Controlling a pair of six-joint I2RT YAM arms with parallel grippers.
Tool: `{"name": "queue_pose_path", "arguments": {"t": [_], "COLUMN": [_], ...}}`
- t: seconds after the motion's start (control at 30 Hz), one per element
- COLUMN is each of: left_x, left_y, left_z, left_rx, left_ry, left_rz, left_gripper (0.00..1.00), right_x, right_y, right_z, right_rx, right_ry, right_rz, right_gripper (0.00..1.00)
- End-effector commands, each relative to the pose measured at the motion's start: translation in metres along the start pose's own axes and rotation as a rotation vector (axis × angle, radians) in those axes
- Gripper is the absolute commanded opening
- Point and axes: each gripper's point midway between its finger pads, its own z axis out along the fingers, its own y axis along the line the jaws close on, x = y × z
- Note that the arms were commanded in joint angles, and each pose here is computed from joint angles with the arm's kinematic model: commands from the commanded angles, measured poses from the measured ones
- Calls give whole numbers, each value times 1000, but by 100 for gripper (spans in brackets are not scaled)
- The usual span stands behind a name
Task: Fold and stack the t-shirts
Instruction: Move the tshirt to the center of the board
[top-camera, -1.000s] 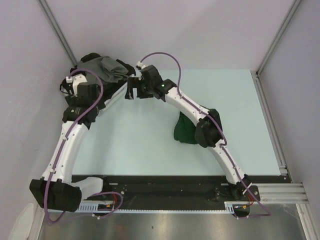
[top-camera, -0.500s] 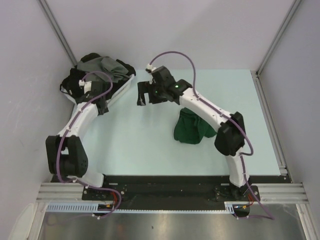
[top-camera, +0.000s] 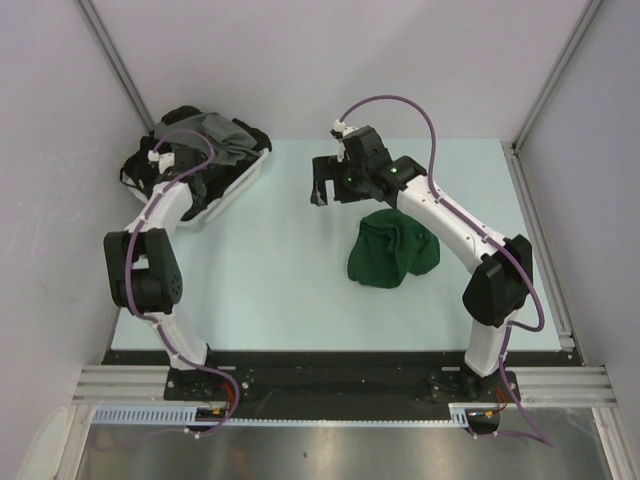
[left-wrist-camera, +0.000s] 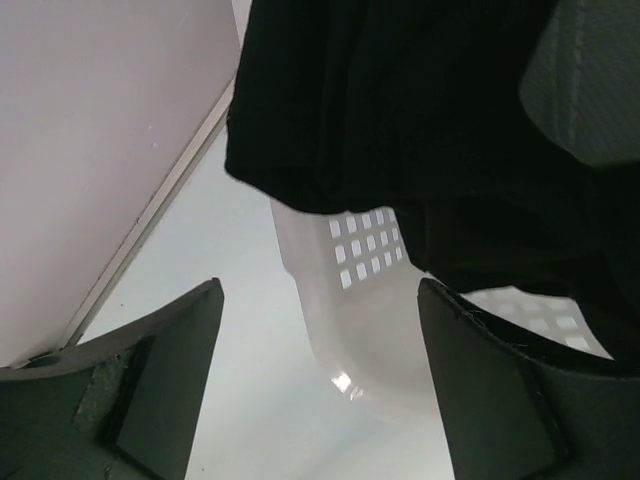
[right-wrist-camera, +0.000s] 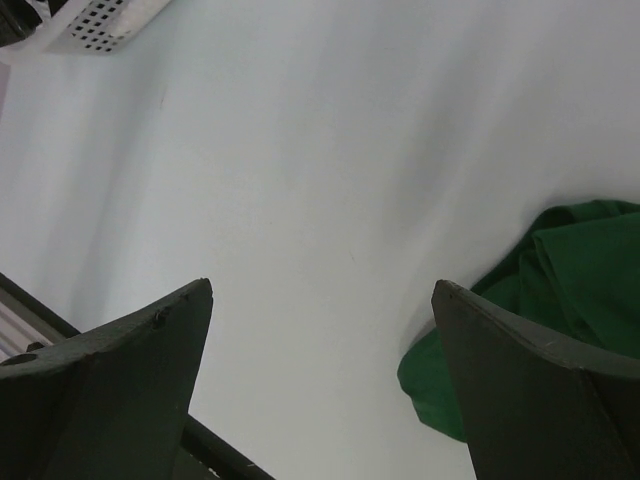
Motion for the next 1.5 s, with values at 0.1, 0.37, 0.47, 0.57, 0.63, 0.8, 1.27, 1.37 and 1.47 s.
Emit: {"name": "queue_pose_path", "arguments": {"t": [0.1, 0.37, 0.47, 0.57, 0.63, 0.8, 1.27, 1.37, 1.47], "left_x": [-6, 8, 12, 18, 21, 20, 34, 36, 37], "left_y": [-6, -19, -17, -11, -10, -14, -73, -92, -110], "left_z": [24, 32, 27, 26, 27, 24, -14, -25, -36], "left_rx": [-51, -6, 8, -10, -13, 12, 172, 250, 336], "left_ry": [14, 73, 74, 75, 81, 85, 30, 15, 2], "left_rz": [-20, 13, 10, 18, 37, 68, 331, 389, 438], "left_gripper": [83, 48, 6, 0, 0, 0, 0, 0, 0], "right_x": [-10, -17, -19, -21, -22, -24, -39, -38, -36], "right_y": [-4, -4, 1, 6, 8, 9, 6, 5, 3], "right_z": [-20, -21, -19, -18, -19, -18, -19, -21, -23], "right_rx": [28, 45, 31, 21, 17, 15, 50, 53, 56], "right_ry": [-32, -43, -51, -60, -62, -64, -67, -67, -64], "right_rz": [-32, -18, -7, -6, -9, -8, -4, -5, -4], "right_gripper": [98, 98, 98, 98, 98, 98, 98, 98, 98]}}
